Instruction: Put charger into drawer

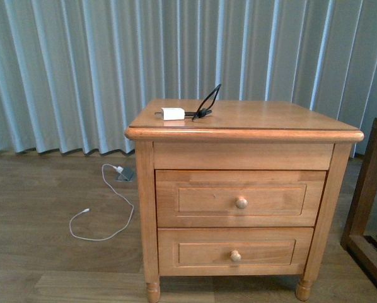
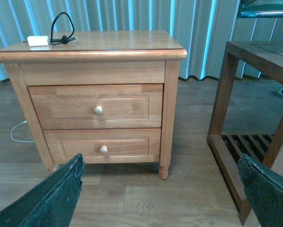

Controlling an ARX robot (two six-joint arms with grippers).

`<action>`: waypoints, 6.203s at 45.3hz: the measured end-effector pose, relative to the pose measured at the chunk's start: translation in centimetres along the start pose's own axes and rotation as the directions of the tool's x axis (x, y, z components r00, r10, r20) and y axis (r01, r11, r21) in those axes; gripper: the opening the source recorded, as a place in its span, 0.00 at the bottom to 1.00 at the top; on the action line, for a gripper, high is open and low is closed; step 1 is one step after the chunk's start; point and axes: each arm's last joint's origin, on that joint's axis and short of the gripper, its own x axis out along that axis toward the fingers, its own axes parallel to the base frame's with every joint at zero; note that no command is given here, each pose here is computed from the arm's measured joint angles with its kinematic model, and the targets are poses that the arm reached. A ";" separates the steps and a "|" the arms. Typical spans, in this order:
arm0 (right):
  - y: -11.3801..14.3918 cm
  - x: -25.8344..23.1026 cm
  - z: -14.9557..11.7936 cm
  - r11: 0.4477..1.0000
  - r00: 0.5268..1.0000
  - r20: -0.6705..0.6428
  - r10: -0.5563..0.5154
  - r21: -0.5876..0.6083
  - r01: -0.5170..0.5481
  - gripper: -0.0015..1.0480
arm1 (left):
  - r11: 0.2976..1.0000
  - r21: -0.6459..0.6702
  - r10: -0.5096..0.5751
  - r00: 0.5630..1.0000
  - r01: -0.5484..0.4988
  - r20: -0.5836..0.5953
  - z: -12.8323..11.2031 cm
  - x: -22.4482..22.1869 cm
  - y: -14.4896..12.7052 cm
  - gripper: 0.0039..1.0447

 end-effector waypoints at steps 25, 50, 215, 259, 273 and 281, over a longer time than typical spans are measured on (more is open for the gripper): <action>0.4 1.5 0.7 0.978 0.983 -0.089 0.161 -0.117 -0.171 0.92 | 1.000 0.000 0.000 1.000 0.000 0.000 0.0 0.0 0.0 0.94; 7.4 25.1 -5.6 0.952 0.964 -0.246 0.096 -0.261 -0.162 0.92 | 1.000 0.000 0.000 1.000 0.000 0.000 0.0 0.0 0.0 0.94; 11.6 33.2 -12.4 0.970 0.950 -0.261 0.173 -0.122 -0.210 0.21 | 1.000 0.000 0.000 1.000 0.000 0.000 0.0 0.0 0.0 0.94; 0.9 17.9 2.7 0.987 0.979 -0.128 0.160 0.003 -0.161 0.93 | 1.000 0.000 0.000 1.000 0.000 0.000 0.0 0.0 0.0 0.94; -3.3 9.4 6.4 0.992 0.991 -0.049 0.121 0.052 -0.118 0.92 | 1.000 0.000 0.000 1.000 0.000 0.000 0.0 0.0 0.0 0.94; -4.3 6.3 4.9 0.993 0.994 -0.082 0.076 0.098 -0.068 0.92 | 1.000 0.000 0.000 1.000 0.000 0.000 0.0 0.0 0.0 0.94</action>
